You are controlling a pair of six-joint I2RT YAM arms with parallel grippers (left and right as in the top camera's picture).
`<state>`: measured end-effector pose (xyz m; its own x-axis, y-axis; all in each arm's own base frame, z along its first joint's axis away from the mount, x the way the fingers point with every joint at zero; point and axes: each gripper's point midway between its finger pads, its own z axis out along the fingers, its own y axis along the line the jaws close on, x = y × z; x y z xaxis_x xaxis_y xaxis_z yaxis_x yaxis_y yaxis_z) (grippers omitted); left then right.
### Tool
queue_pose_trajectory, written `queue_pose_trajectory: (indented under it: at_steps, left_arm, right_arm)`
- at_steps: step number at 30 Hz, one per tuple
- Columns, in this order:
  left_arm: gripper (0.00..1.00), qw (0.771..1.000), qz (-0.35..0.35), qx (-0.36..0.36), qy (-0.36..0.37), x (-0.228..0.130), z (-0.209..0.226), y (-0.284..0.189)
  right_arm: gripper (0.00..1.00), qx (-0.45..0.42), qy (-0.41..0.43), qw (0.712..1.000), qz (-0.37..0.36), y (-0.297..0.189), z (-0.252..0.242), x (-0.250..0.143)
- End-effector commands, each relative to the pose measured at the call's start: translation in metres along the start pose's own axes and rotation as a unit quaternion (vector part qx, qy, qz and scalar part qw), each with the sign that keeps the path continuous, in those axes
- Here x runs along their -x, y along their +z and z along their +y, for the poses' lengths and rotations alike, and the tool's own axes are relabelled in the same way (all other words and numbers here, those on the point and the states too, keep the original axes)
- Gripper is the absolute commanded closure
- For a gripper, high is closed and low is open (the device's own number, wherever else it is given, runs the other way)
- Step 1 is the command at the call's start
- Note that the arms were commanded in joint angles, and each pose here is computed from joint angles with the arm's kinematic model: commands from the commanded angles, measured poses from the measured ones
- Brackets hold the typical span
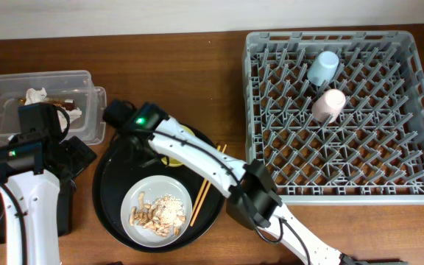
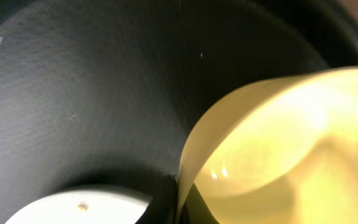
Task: Sort waste into correct bins and load items into the dishwasher rack
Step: 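Reach the right gripper to the yellow bowl and grasp its rim, then carry the yellow bowl into the dish rack and release it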
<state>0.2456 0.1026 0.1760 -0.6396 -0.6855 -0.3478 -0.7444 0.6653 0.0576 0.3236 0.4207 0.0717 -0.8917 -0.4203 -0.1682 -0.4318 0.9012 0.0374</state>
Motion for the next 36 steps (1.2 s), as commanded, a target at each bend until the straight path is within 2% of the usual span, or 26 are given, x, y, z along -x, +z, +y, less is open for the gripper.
queue_pose_trajectory:
  at_steps: [1,3,5,7,9,11,12,16,18,21,24,28,30,36]
  left_arm:
    - [0.01,1.000,-0.005,0.006,-0.007,0.003,0.003,-0.001]
    - [0.01,1.000,-0.005,0.006,-0.007,0.002,0.003,-0.001]
    - [0.00,1.000,-0.005,0.006,-0.007,0.002,0.003,-0.001]
    - [0.01,1.000,-0.005,0.006,-0.007,0.003,0.003,-0.001]
    - [0.01,1.000,-0.005,0.006,-0.007,0.002,0.003,-0.001]
    - [0.01,1.000,-0.005,0.006,-0.007,0.002,0.003,-0.001]
    - [0.01,1.000,-0.005,0.006,-0.007,0.002,0.003,-0.001]
    - [0.01,1.000,-0.005,0.006,-0.007,0.002,0.003,-0.001]
    - [0.01,1.000,-0.005,0.006,-0.007,0.002,0.003,-0.001]
    - [0.00,1.000,-0.005,0.006,-0.007,0.002,0.003,-0.001]
    - [0.01,1.000,-0.005,0.006,-0.007,0.002,0.003,-0.001]
    - [0.01,1.000,-0.005,0.006,-0.007,0.002,0.003,-0.001]
    - [0.01,1.000,-0.005,0.006,-0.007,0.002,0.003,-0.001]
    - [0.01,1.000,-0.005,0.006,-0.007,0.002,0.003,-0.001]
  right_arm:
    - [0.96,0.042,0.042,0.994,-0.094,-0.120,-0.035,0.031]
    - [0.96,0.045,0.075,0.988,-0.124,-0.178,-0.088,0.030]
    - [0.96,0.111,0.038,0.983,-0.145,-0.216,-0.105,0.031]
    - [0.96,0.153,0.062,0.969,-0.182,-0.258,-0.144,0.030]
    - [0.96,0.164,0.073,0.960,-0.214,-0.292,-0.177,0.021]
    - [0.96,0.129,0.075,0.963,-0.225,-0.311,-0.212,-0.002]
    - [0.96,0.095,0.101,0.970,-0.199,-0.307,-0.235,-0.024]
    - [0.96,0.078,0.187,0.977,-0.066,-0.251,-0.278,-0.092]
    - [0.96,0.125,0.210,0.969,-0.027,-0.221,-0.299,-0.108]
    - [0.96,0.259,0.214,0.940,-0.059,-0.205,-0.314,-0.110]
    - [0.96,0.400,0.213,0.876,-0.167,-0.214,-0.336,-0.110]
    - [0.96,0.481,0.247,0.795,-0.276,-0.208,-0.368,-0.112]
    - [0.96,0.499,0.262,0.777,-0.281,-0.196,-0.371,-0.112]
    - [0.96,0.507,0.332,0.756,-0.248,-0.150,-0.400,-0.121]
